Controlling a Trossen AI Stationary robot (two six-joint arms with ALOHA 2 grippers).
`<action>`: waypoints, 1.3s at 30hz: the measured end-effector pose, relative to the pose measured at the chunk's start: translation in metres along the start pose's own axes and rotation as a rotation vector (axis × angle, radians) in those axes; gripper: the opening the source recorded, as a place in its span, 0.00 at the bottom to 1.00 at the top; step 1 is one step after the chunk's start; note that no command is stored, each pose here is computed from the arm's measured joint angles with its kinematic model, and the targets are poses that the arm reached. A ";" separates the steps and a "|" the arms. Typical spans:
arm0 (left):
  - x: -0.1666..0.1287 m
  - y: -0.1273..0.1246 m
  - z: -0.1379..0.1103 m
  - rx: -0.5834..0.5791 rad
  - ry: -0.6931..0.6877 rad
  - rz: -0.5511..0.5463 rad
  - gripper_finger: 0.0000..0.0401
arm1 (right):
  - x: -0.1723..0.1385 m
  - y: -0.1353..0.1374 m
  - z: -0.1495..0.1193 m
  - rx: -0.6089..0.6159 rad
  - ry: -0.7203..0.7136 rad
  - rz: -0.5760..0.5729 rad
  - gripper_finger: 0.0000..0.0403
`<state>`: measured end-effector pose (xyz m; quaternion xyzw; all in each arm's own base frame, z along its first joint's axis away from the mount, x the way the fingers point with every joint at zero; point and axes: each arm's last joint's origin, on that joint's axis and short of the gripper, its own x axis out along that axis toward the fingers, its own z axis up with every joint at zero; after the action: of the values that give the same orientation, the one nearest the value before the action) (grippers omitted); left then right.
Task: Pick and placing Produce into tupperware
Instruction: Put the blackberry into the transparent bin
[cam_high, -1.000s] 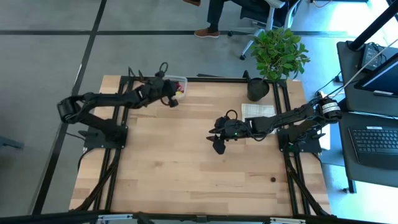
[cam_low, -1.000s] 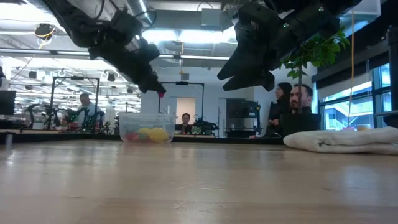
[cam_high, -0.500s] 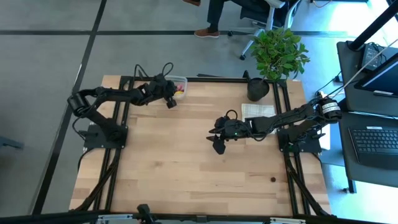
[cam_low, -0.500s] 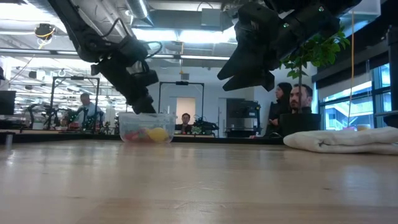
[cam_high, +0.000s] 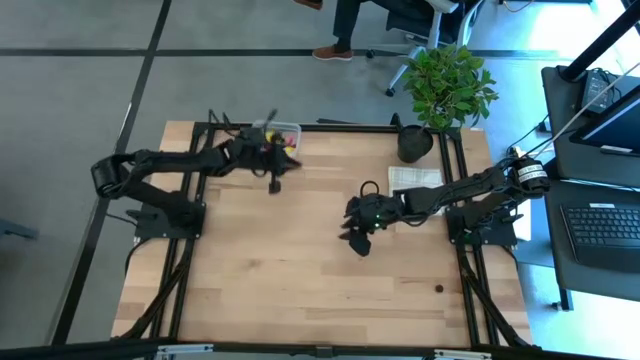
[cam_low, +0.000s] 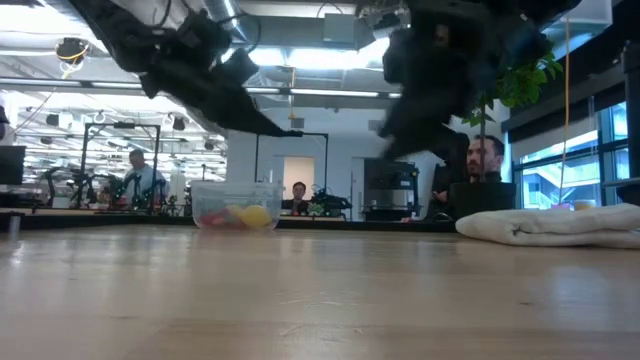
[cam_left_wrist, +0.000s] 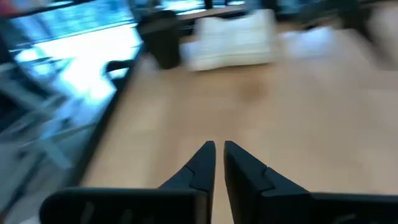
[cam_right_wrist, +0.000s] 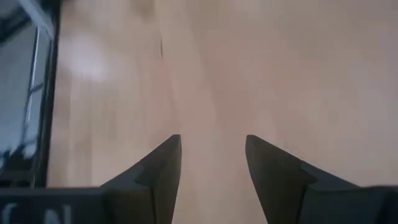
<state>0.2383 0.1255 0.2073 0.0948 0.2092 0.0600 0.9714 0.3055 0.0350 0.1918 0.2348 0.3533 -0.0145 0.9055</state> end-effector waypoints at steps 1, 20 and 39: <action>0.002 -0.009 0.003 0.012 -0.002 -0.038 0.08 | 0.000 -0.001 -0.003 0.024 0.047 0.009 0.45; 0.009 -0.137 0.022 -0.113 0.100 -0.315 0.37 | -0.052 0.045 -0.076 0.116 0.865 -0.338 0.45; 0.006 -0.153 0.023 -0.138 0.116 -0.331 0.31 | -0.086 0.095 -0.141 0.266 0.928 -0.572 0.45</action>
<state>0.2655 -0.0262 0.1939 -0.0111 0.2730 -0.0811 0.9585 0.1702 0.1689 0.1970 0.2235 0.7593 -0.1992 0.5777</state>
